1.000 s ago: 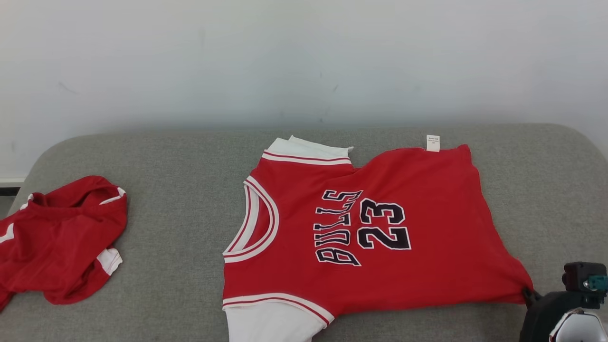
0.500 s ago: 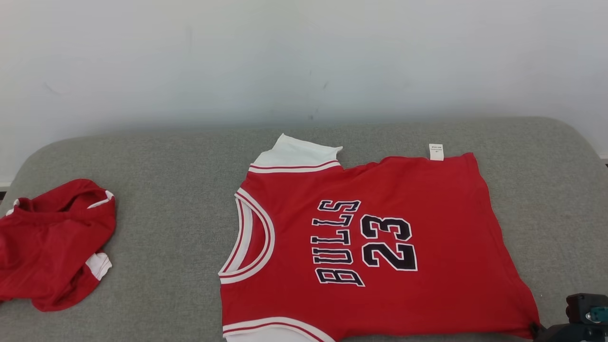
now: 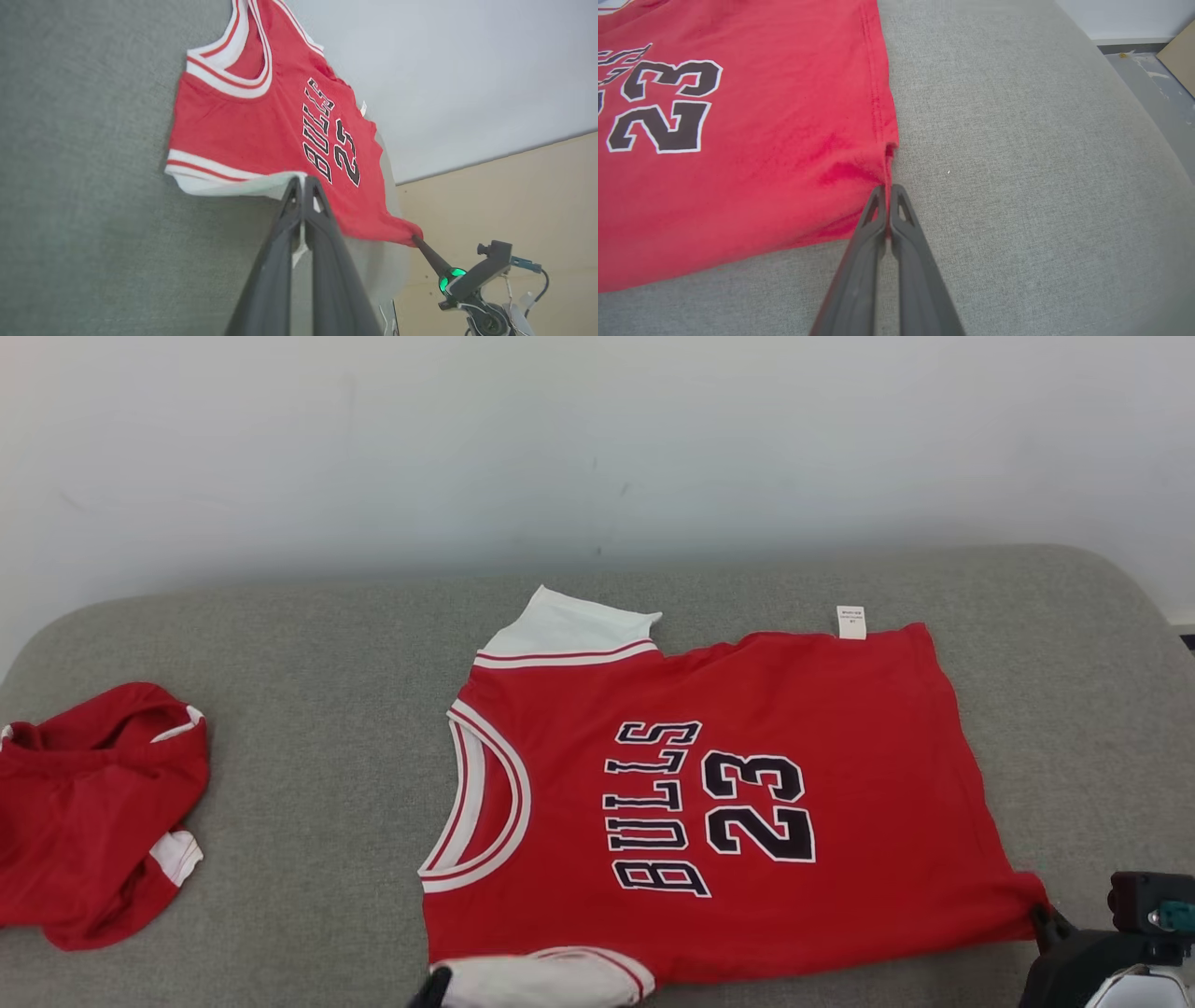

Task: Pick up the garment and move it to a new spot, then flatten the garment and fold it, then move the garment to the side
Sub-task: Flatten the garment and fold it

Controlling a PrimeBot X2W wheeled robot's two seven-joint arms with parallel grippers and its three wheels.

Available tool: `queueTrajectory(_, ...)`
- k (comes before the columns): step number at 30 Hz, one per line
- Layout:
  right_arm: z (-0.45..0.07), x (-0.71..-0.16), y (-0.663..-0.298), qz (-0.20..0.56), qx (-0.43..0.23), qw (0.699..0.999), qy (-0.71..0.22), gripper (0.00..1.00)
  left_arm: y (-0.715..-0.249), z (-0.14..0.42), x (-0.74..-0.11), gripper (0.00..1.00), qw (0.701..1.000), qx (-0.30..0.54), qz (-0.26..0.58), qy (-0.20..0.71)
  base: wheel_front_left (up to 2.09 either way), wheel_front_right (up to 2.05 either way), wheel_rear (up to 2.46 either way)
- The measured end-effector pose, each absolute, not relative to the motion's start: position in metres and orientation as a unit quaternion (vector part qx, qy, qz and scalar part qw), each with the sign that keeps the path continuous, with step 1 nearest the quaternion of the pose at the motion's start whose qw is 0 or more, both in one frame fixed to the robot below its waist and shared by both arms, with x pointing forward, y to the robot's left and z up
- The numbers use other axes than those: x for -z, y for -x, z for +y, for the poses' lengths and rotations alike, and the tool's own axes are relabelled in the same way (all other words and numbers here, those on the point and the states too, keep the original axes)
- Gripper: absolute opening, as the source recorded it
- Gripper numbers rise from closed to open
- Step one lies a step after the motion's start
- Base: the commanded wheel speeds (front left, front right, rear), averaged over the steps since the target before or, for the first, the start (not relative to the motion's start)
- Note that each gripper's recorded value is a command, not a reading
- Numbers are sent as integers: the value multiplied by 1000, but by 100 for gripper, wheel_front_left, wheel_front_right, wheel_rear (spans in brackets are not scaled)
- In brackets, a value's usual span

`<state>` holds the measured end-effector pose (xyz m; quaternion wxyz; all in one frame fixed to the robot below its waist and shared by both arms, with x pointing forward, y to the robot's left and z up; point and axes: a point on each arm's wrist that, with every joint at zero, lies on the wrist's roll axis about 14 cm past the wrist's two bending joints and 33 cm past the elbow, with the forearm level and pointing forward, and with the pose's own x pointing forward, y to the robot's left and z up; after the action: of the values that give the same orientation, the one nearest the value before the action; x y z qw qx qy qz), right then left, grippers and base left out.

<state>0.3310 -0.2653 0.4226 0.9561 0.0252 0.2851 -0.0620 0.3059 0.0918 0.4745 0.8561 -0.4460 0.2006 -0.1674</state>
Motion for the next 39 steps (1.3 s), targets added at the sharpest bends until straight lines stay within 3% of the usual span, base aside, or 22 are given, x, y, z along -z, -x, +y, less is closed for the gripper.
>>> queueTrajectory(4,-261,-435,-351,257,55,965,-22,0,-340,87,-493,0,885,164,127,416,0,0,0)
queueTrajectory(16,-261,-452,-402,204,53,978,-9,0,-421,78,-514,0,928,135,24,347,0,0,0)
queueTrajectory(30,-263,-445,-441,182,56,982,6,0,-476,64,-500,0,943,131,27,304,0,0,0)
queueTrajectory(39,-266,-428,-447,202,60,977,10,0,-495,61,-494,0,950,132,34,281,0,0,0)
